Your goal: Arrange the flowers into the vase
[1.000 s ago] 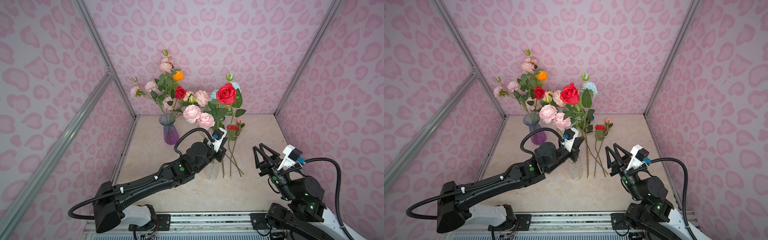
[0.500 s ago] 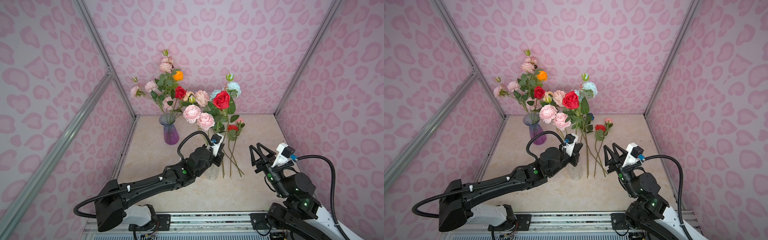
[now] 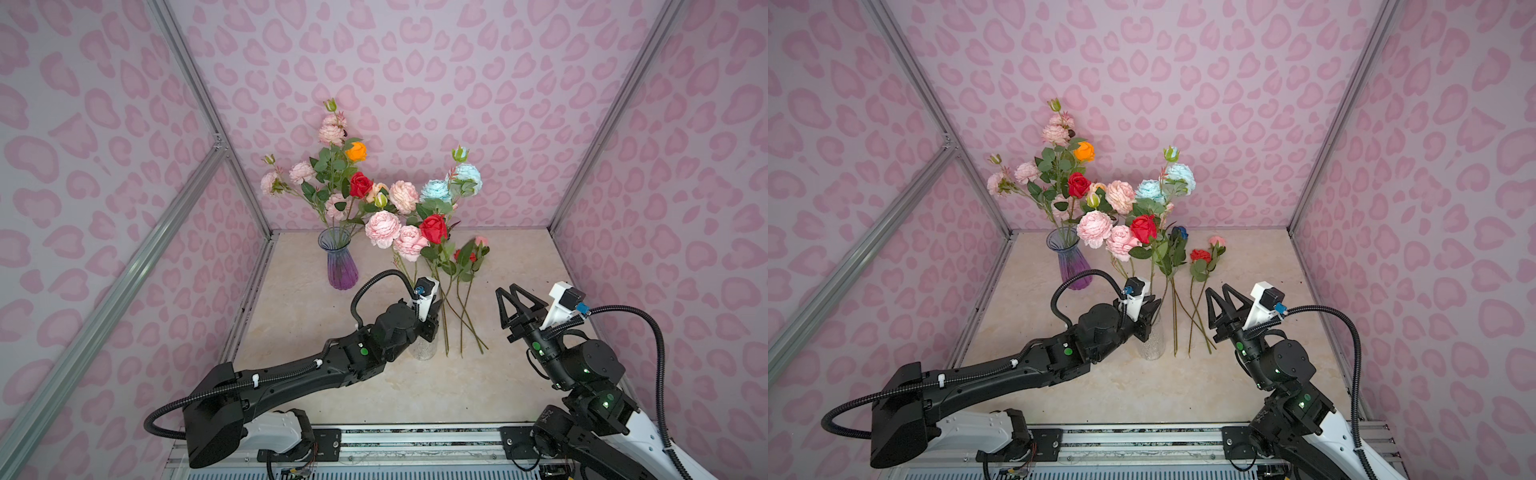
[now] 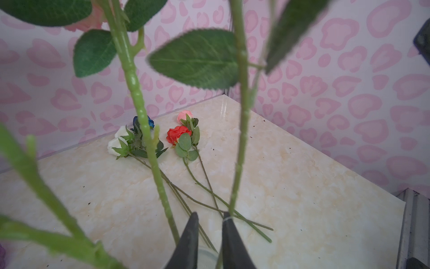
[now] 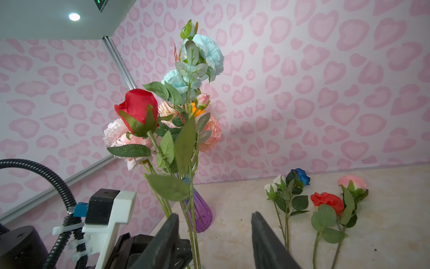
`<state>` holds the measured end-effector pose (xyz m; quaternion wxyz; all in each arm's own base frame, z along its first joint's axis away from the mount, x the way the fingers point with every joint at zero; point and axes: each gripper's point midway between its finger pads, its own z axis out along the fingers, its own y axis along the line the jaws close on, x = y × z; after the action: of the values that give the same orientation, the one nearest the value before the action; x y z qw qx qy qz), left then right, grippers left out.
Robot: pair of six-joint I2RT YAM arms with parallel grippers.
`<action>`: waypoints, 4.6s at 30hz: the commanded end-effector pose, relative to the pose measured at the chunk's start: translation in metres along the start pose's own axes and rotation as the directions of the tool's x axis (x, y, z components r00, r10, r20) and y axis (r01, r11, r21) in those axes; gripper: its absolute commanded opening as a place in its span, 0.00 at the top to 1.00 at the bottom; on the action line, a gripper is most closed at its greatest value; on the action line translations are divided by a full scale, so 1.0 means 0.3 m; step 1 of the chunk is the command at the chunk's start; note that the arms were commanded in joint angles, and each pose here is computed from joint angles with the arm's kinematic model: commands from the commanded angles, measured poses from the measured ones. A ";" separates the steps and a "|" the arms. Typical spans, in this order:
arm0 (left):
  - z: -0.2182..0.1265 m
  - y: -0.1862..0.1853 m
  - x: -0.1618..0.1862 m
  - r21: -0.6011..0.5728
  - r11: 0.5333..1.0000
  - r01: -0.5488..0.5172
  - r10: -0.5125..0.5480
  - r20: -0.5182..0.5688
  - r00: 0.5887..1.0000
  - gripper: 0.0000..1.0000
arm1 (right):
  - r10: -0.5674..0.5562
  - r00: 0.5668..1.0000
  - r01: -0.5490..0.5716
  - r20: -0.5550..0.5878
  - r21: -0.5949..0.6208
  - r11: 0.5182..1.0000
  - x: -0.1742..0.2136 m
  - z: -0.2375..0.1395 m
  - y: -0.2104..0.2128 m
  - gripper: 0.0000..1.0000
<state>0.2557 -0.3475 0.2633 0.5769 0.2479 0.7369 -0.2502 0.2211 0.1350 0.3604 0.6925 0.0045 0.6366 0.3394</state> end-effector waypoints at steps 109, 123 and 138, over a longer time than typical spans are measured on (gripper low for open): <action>-0.496 0.342 0.260 -0.189 0.841 0.506 -0.484 0.152 0.862 0.11 | 0.605 0.480 -0.123 -0.635 0.634 0.763 0.977 0.248 -0.682 1.00; -0.498 0.338 0.245 -0.179 0.842 0.510 -0.487 0.156 0.859 0.11 | 0.560 0.562 -0.150 -0.609 0.590 0.793 0.862 0.253 -0.639 1.00; -0.479 0.318 0.246 -0.165 0.845 0.508 -0.492 0.133 0.861 0.12 | 0.576 0.460 -0.117 -0.675 0.597 0.793 0.933 0.071 -0.606 1.00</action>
<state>0.1976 -0.1724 0.2034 0.5418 -0.0160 0.7798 -0.3131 0.3270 0.1342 0.0463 0.2145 0.1569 0.9256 0.2695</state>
